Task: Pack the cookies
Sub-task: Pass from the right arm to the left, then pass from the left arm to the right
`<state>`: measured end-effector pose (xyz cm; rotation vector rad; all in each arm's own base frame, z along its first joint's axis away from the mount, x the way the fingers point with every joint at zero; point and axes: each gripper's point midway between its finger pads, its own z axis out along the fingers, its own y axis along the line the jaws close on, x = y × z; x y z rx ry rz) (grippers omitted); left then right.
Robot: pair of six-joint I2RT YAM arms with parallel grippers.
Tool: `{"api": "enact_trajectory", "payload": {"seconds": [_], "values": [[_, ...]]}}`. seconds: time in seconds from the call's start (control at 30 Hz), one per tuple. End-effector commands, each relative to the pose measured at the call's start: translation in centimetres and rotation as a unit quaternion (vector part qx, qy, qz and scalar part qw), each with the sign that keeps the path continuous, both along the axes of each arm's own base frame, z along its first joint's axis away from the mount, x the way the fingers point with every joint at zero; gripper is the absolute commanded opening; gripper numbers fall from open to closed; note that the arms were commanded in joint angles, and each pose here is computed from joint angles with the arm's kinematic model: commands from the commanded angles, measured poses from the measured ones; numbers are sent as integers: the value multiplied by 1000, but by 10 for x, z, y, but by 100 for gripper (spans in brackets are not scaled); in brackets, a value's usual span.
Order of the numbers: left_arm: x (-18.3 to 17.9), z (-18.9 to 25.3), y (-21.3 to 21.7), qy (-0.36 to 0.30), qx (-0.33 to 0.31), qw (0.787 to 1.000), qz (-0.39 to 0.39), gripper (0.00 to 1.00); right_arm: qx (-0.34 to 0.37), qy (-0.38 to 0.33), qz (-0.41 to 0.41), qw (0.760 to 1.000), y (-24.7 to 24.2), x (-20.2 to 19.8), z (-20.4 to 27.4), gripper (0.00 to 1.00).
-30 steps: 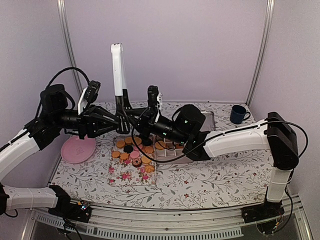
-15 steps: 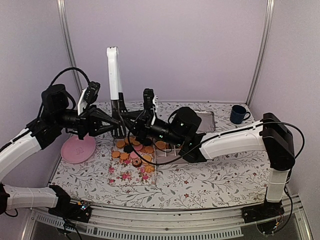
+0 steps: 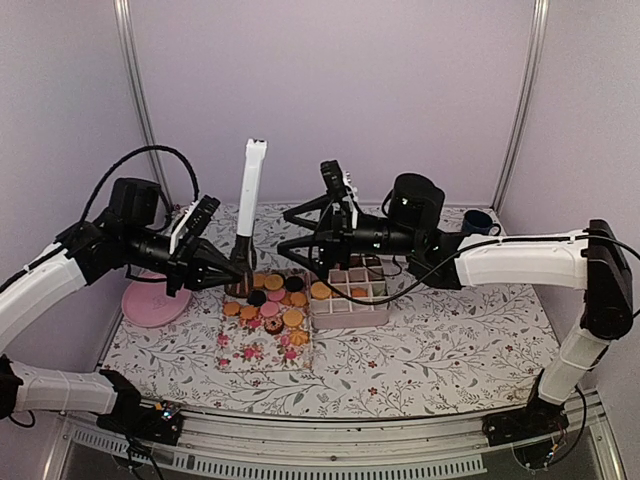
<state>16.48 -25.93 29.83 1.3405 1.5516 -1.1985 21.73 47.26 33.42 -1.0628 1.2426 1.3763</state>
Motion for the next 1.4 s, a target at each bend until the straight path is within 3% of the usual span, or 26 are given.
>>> {"api": "enact_trajectory", "payload": {"seconds": [0.0, 0.4, 0.7, 1.37], "values": [[-2, -20, 3, -41, 48, 998, -13, 0, -40, -38, 84, 995, -6, -30, 16, 99], [0, -47, 1, -78, 121, 989, -22, 0, -91, -46, 85, 991, 11, -15, 8, 99], [11, -69, 4, -76, 165, 983, -10, 0, -116, -41, 68, 990, 9, -10, 1, 76], [10, -77, 3, -42, 182, 982, -21, 0, -171, -70, 20, 983, 23, -7, -22, 48]]}}
